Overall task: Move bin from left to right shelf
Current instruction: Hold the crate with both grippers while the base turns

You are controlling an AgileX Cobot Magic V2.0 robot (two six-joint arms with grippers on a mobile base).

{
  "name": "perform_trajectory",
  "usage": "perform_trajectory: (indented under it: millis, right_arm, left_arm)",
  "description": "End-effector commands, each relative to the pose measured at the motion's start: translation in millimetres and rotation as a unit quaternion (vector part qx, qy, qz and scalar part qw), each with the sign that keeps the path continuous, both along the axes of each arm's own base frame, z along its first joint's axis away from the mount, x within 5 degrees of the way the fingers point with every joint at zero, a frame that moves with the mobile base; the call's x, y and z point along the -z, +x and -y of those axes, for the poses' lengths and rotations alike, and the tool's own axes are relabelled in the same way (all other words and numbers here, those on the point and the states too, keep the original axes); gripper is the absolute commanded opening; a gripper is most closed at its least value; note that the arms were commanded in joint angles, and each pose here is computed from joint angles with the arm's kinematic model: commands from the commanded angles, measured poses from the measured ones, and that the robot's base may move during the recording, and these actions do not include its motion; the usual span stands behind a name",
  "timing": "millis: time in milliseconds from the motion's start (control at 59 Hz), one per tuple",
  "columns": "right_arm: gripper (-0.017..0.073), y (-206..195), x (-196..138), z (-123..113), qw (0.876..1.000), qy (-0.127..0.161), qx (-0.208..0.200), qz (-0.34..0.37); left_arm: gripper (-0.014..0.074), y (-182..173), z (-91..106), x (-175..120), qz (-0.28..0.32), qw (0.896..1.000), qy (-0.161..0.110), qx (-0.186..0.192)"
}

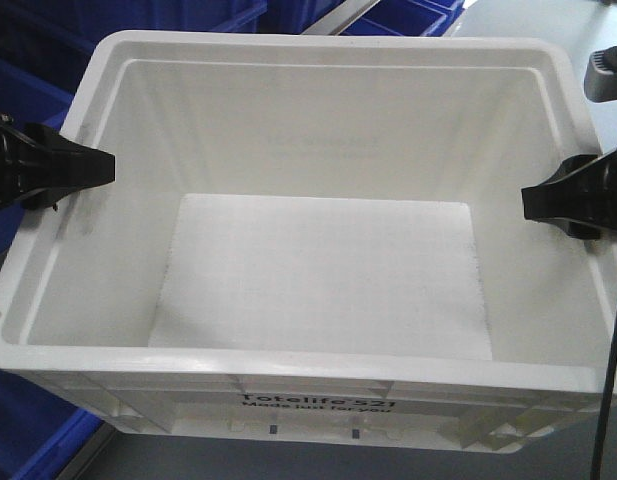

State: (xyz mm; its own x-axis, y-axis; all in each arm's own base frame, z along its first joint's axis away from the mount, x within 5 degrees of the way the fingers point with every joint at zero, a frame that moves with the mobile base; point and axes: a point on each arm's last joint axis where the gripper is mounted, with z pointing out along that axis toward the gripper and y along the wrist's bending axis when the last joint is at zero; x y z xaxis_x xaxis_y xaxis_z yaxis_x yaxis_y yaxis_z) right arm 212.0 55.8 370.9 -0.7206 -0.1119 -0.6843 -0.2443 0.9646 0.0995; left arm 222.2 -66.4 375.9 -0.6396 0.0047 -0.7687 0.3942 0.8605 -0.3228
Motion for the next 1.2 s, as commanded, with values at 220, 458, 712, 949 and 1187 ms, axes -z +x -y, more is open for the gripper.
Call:
perform_trajectory:
  millis: [220,458,712,949,1187]
  right_arm:
    - [-0.0005,1.9,-27.8,-1.2,0.995,0.036,0.008,0.089]
    - [-0.0005,1.9,-27.8,-1.2,0.995,0.036,0.008,0.089]
    - [-0.0005,1.8,-27.7,-1.2,0.995,0.036,0.008,0.089]
    - [-0.0005,1.8,-27.7,-1.2,0.995,0.036,0.008,0.089]
    - [-0.0005,1.8,-27.7,-1.2,0.995,0.036,0.008,0.089]
  left_arm:
    - [-0.0006,-11.8,8.2,-27.4,0.05,0.997,-0.051,0.022]
    - [-0.0006,-11.8,8.2,-27.4,0.05,0.997,-0.051,0.022]
    - [-0.0006,-11.8,8.2,-27.4,0.05,0.997,-0.051,0.022]
    - [-0.0006,-11.8,8.2,-27.4,0.05,0.997,-0.051,0.022]
    - [-0.0006,-11.8,8.2,-27.4,0.05,0.997,-0.051,0.022]
